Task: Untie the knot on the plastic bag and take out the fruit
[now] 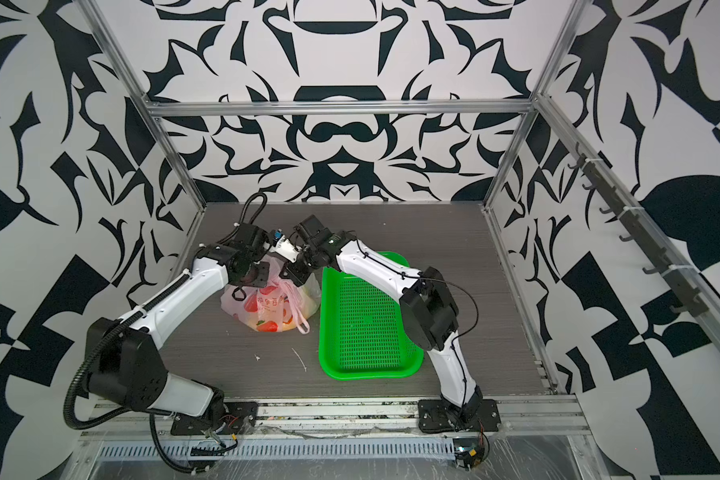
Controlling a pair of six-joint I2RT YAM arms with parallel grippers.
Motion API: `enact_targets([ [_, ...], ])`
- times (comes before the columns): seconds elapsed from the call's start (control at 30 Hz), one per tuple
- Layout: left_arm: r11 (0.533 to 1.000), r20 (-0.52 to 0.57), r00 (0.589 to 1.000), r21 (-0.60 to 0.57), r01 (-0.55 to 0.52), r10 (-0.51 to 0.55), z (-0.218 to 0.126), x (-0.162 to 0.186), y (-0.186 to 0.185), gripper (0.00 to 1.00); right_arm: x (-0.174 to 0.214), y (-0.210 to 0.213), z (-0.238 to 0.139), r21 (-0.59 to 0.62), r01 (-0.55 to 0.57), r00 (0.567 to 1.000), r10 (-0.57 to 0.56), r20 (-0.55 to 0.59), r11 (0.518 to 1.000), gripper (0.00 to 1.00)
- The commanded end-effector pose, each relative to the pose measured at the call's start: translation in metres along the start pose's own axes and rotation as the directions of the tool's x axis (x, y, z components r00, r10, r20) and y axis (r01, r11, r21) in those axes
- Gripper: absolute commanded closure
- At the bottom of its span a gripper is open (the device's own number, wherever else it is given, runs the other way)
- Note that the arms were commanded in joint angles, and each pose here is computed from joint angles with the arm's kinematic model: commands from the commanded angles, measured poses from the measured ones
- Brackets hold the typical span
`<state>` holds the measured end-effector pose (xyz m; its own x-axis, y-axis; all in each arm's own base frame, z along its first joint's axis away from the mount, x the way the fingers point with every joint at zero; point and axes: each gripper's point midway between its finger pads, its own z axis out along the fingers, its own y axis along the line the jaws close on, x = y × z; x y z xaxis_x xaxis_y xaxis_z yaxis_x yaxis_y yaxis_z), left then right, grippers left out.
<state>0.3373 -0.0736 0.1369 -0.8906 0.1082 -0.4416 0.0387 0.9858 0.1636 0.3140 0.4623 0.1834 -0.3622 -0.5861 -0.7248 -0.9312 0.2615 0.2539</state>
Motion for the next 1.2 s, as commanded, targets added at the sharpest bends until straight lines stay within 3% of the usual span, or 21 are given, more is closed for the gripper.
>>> enact_targets([
  [0.0,1.0,0.027,0.999,0.009,0.03,-0.03,0.003,-0.001,0.0,0.63,-0.026,0.016,-0.017,-0.029,0.059,0.995,-0.056,0.082,0.998,1.0],
  [0.17,0.997,0.064,0.995,-0.008,0.08,-0.079,-0.002,0.0,0.006,0.93,-0.025,0.015,-0.016,-0.028,0.058,0.995,-0.055,0.079,0.998,1.0],
  [0.27,0.993,0.107,0.987,-0.017,0.119,-0.116,-0.011,0.0,0.013,1.0,-0.026,0.015,-0.016,-0.026,0.058,0.995,-0.055,0.081,0.998,1.0],
  [0.7,0.954,0.235,0.931,-0.042,0.296,-0.279,-0.04,0.027,0.047,1.0,-0.029,0.007,-0.025,0.021,0.047,0.994,-0.049,0.101,0.999,1.0],
  [1.17,0.834,0.276,0.808,-0.036,0.55,-0.521,-0.037,0.06,0.093,1.0,-0.023,-0.045,-0.062,0.108,-0.122,0.969,0.095,0.23,0.987,1.0],
])
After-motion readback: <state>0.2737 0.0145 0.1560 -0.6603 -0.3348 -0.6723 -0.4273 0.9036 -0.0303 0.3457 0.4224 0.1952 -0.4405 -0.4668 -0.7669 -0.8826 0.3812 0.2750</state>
